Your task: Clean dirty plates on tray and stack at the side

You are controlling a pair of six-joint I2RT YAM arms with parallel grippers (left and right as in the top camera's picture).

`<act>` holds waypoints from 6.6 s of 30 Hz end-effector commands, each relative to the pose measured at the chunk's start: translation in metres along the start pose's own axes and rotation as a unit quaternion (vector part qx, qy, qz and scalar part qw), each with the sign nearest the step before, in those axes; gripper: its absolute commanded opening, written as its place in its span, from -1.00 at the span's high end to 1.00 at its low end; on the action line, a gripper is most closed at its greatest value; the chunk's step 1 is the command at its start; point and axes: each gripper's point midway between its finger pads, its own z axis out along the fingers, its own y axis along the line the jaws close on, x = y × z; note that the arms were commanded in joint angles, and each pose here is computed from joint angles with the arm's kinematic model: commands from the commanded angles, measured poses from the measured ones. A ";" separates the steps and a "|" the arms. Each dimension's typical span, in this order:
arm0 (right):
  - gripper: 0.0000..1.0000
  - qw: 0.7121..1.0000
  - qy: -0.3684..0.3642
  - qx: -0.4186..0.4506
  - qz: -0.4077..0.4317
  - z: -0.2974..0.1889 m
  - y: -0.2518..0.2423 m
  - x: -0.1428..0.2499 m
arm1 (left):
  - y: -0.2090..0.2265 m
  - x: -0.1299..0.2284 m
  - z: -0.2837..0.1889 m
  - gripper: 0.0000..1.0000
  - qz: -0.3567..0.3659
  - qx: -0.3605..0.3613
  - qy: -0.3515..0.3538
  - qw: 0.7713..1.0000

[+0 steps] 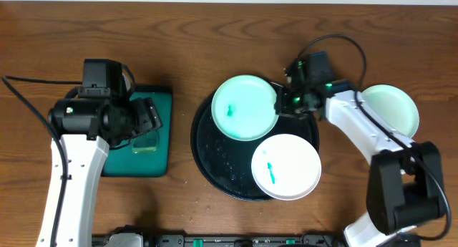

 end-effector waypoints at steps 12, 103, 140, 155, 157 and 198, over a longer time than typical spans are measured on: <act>0.98 0.996 0.038 0.058 0.049 0.057 -0.029 0.017 | 0.006 -0.006 0.069 -0.13 0.014 -0.037 0.080 0.996; 0.97 0.996 0.078 0.035 -0.025 0.069 0.013 0.048 | -0.193 0.081 0.230 0.86 0.001 0.110 0.227 0.968; 0.97 0.995 0.088 0.045 -0.021 0.068 0.008 0.053 | -0.011 0.012 0.216 0.86 0.031 -0.296 0.128 0.946; 0.97 0.994 0.091 0.050 -0.020 0.067 0.006 0.055 | -0.125 0.061 0.228 0.86 0.156 -0.015 0.248 0.956; 0.97 0.994 0.093 0.051 -0.020 0.067 0.006 0.055 | -0.153 0.075 0.226 0.86 0.167 0.043 0.262 0.949; 0.97 0.994 0.091 0.049 -0.023 0.059 0.009 0.055 | -0.065 -0.016 0.097 0.86 0.103 -0.120 0.086 0.984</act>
